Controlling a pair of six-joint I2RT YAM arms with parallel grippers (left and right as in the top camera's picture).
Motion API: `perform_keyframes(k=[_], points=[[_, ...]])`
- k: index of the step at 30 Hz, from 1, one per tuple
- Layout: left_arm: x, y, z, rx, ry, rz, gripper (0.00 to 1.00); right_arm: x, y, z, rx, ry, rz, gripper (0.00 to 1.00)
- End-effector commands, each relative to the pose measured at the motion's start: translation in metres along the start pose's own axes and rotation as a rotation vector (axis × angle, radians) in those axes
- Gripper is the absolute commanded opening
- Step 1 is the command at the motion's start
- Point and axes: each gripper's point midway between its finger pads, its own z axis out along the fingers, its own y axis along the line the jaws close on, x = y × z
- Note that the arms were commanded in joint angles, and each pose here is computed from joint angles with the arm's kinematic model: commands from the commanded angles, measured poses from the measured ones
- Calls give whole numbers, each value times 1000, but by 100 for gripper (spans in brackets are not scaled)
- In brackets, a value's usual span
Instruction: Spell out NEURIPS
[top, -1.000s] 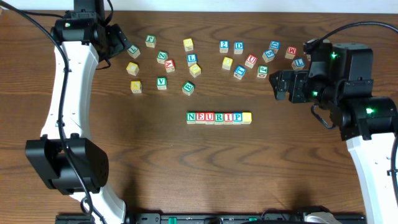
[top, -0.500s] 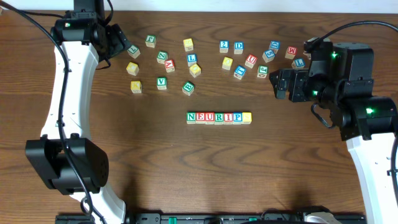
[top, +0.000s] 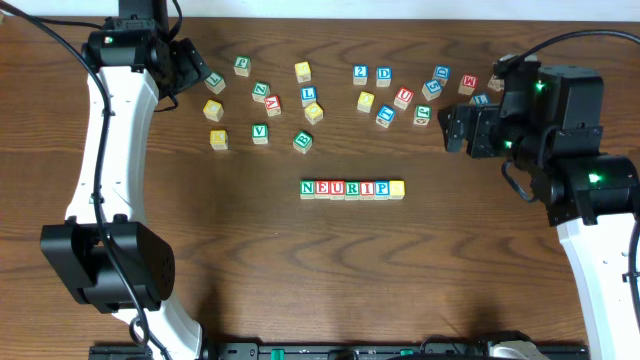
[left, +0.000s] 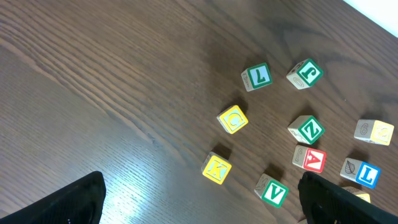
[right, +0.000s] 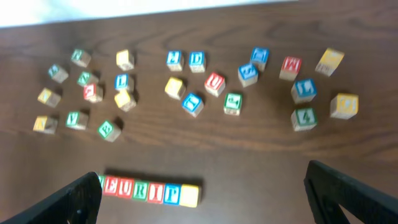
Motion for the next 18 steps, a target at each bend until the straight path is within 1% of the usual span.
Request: perform_keyframes(k=[1,11,15,18], points=[[1,3,4,-19,5,7,98,-16,-3,-11,26,-64,-11,99],[1,3,4,-19,5,7,98,-24,-5,-11,49,-99,-22,99],[1,3,4,-19,5,7,98,-24,-15,-25,107,-138,-60,99],[1,3,4,-19,5,7,97,-15,-26,-34,158,-181,-59,99]])
